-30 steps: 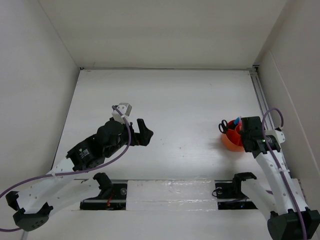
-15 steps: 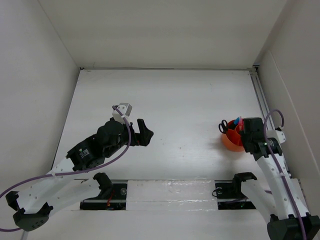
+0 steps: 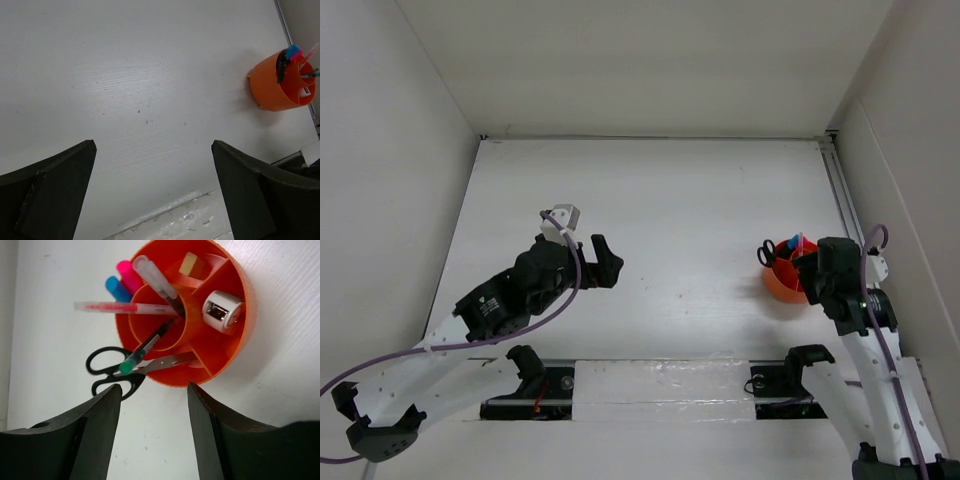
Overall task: Sort the stationery into containers
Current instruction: Place the stapler in the storage box, then reset both arms
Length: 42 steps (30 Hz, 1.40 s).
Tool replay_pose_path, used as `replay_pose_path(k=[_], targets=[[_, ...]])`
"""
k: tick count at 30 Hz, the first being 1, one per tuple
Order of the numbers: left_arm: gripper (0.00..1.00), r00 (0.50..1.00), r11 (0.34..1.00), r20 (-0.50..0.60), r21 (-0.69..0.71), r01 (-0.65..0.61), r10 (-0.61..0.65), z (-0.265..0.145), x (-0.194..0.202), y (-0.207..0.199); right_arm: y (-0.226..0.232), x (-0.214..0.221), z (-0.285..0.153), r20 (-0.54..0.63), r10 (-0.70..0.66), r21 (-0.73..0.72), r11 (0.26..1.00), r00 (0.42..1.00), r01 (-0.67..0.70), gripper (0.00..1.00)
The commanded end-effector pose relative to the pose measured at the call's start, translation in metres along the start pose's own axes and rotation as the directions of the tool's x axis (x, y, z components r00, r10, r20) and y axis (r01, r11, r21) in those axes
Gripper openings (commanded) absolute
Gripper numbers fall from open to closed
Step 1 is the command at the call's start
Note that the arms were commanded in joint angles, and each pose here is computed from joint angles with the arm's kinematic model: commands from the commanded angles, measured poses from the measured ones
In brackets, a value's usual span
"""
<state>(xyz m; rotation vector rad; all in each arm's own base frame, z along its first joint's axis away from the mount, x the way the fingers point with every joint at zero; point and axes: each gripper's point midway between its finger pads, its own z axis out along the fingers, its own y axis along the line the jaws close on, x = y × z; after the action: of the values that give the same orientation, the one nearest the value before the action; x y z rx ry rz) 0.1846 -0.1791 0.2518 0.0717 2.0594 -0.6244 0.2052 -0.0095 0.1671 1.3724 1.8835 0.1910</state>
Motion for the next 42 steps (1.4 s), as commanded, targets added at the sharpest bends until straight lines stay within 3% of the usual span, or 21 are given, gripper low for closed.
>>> replay_pose_path(k=[1,6,9,12,14,17,18,21,27,34,42], targets=[[1.00,1.000,0.999,0.016,-0.036,0.010,-0.009,0.004,0.000,0.006,0.028,-0.012,-0.024,0.005,-0.019,-0.141,0.990,1.000,0.020,0.62],[1.00,1.000,0.999,0.018,-0.035,0.010,-0.010,0.004,-0.002,0.004,0.060,-0.018,-0.062,-0.008,-0.087,-0.339,0.938,0.996,0.080,0.68],[1.00,0.998,0.997,0.063,-0.072,0.030,-0.025,0.001,-0.013,0.010,0.101,-0.011,-0.099,-0.018,-0.231,-0.564,0.806,0.973,0.180,0.76],[1.00,0.986,0.980,0.148,-0.171,0.102,-0.076,-0.009,-0.032,0.028,0.123,-0.010,-0.116,0.037,-0.399,-0.634,0.699,0.916,0.330,0.83],[1.00,0.978,0.965,0.190,-0.226,0.132,-0.089,-0.021,-0.045,0.038,0.122,-0.017,-0.113,0.084,-0.478,-0.594,0.680,0.874,0.429,0.85],[1.00,0.948,0.939,0.296,-0.278,0.200,-0.114,-0.049,-0.075,0.052,0.126,-0.053,-0.132,0.245,-0.471,-0.536,0.663,0.848,0.523,0.89],[1.00,0.934,0.926,0.338,-0.305,0.224,-0.114,-0.058,-0.085,0.058,0.121,-0.067,-0.138,0.285,-0.443,-0.496,0.690,0.850,0.527,0.90],[1.00,0.895,0.921,0.417,-0.264,0.286,-0.159,-0.090,-0.114,0.057,0.127,-0.079,-0.176,0.362,-0.421,-0.544,0.629,0.832,0.555,1.00],[1.00,0.819,0.929,0.523,-0.127,0.348,-0.236,-0.153,-0.154,0.059,0.105,-0.096,-0.254,0.441,-0.342,-0.651,0.515,0.830,0.557,1.00],[1.00,0.782,0.962,0.576,0.029,0.273,-0.240,-0.197,-0.152,0.062,0.051,-0.086,-0.312,0.444,-0.343,-0.756,0.354,0.828,0.551,1.00],[1.00,0.758,0.978,0.620,0.101,0.182,-0.205,-0.227,-0.142,0.062,-0.006,-0.116,-0.328,0.474,-0.245,-0.745,0.401,0.846,0.533,1.00]])
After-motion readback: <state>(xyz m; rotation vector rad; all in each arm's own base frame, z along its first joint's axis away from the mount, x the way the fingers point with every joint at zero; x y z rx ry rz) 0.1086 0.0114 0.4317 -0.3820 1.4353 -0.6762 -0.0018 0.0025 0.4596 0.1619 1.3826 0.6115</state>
